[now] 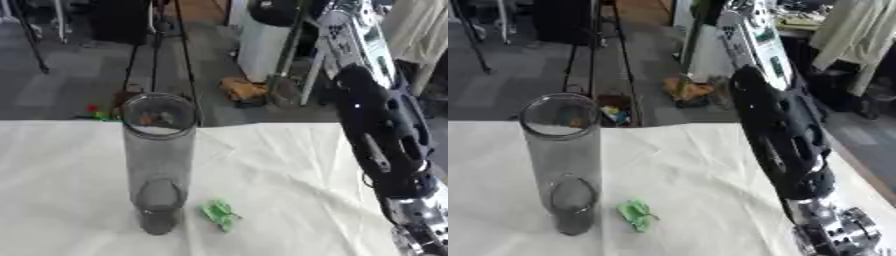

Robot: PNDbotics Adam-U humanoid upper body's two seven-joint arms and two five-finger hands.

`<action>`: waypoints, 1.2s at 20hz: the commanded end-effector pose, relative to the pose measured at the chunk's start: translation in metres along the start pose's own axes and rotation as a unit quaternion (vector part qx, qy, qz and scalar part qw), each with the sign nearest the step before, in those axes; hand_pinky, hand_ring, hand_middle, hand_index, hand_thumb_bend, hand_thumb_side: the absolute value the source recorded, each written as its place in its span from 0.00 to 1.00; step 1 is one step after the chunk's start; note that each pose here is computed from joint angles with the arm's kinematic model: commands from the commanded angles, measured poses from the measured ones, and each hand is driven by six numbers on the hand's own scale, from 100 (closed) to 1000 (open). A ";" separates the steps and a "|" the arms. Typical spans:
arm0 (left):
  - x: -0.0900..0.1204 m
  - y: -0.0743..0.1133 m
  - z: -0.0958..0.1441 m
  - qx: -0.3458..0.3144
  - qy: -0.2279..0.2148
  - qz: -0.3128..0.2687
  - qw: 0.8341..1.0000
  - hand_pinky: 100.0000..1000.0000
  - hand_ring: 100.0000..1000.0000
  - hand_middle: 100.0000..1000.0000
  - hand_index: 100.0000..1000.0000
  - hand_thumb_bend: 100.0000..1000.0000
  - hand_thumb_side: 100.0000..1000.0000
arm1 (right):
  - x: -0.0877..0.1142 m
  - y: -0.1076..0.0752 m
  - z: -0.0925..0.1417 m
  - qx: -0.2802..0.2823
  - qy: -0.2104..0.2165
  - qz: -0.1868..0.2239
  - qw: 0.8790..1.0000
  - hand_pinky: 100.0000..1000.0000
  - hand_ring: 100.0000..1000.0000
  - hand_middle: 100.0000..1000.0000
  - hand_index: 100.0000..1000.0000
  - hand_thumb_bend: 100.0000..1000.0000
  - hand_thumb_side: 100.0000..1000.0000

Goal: Arrange flowers into the vase.

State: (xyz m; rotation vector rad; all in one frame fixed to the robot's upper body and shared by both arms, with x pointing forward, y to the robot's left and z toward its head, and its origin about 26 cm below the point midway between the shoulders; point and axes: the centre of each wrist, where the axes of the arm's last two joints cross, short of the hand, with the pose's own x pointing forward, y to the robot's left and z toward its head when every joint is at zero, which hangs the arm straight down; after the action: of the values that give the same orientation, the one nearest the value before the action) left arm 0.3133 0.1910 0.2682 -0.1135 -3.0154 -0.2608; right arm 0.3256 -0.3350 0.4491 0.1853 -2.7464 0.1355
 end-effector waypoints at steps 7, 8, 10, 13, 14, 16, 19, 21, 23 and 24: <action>0.004 0.002 -0.008 -0.009 -0.017 0.004 1.000 0.78 0.83 0.82 0.89 0.00 0.89 | 0.014 0.011 -0.012 0.019 -0.014 -0.073 0.997 0.00 0.00 0.00 0.00 0.00 0.55; 0.004 0.002 -0.008 -0.009 -0.017 0.005 1.000 0.78 0.83 0.82 0.89 0.00 0.89 | 0.014 0.011 -0.012 0.019 -0.010 -0.081 0.996 0.00 0.00 0.00 0.00 0.00 0.55; 0.004 0.002 -0.008 -0.009 -0.018 0.006 1.000 0.78 0.83 0.82 0.89 0.00 0.89 | 0.014 0.011 -0.013 0.021 -0.003 -0.096 0.995 0.00 0.00 0.00 0.00 0.00 0.53; 0.004 0.002 -0.009 -0.007 -0.018 0.008 1.000 0.78 0.83 0.82 0.89 0.00 0.89 | 0.014 0.010 -0.014 0.023 0.002 -0.116 0.993 0.00 0.00 0.00 0.00 0.00 0.56; 0.004 0.002 -0.009 -0.007 -0.018 0.009 1.000 0.78 0.83 0.82 0.89 0.00 0.89 | 0.013 0.009 -0.014 0.025 0.004 -0.123 0.992 0.00 0.00 0.00 0.00 0.00 0.56; 0.004 0.001 -0.008 -0.007 -0.017 0.010 1.000 0.78 0.83 0.82 0.89 0.00 0.89 | 0.013 0.009 -0.014 0.027 0.005 -0.138 0.990 0.00 0.00 0.00 0.00 0.00 0.56; 0.004 0.000 -0.009 -0.008 -0.016 0.013 1.000 0.78 0.83 0.82 0.89 0.00 0.89 | 0.014 0.011 -0.016 0.033 0.001 -0.161 0.986 0.00 0.00 0.00 0.00 0.00 0.55; 0.004 0.001 -0.009 -0.008 -0.016 0.013 1.000 0.78 0.83 0.82 0.89 0.00 0.89 | 0.015 0.011 -0.016 0.037 -0.003 -0.175 0.984 0.00 0.00 0.00 0.00 0.00 0.54; 0.004 0.001 -0.009 -0.008 -0.016 0.013 1.000 0.78 0.83 0.82 0.89 0.00 0.89 | 0.017 0.012 -0.016 0.043 -0.009 -0.185 0.982 0.00 0.00 0.00 0.00 0.00 0.54; 0.004 0.001 -0.009 -0.008 -0.015 0.013 1.000 0.78 0.83 0.82 0.89 0.00 0.89 | 0.017 0.013 -0.016 0.046 -0.011 -0.189 0.981 0.00 0.00 0.00 0.00 0.00 0.54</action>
State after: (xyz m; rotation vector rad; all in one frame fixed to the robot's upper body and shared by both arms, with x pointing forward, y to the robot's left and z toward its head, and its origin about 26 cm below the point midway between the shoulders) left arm 0.3133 0.1904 0.2689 -0.1534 -3.0128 -0.2596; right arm 0.3269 -0.3193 0.4552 0.7266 -2.6252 0.1168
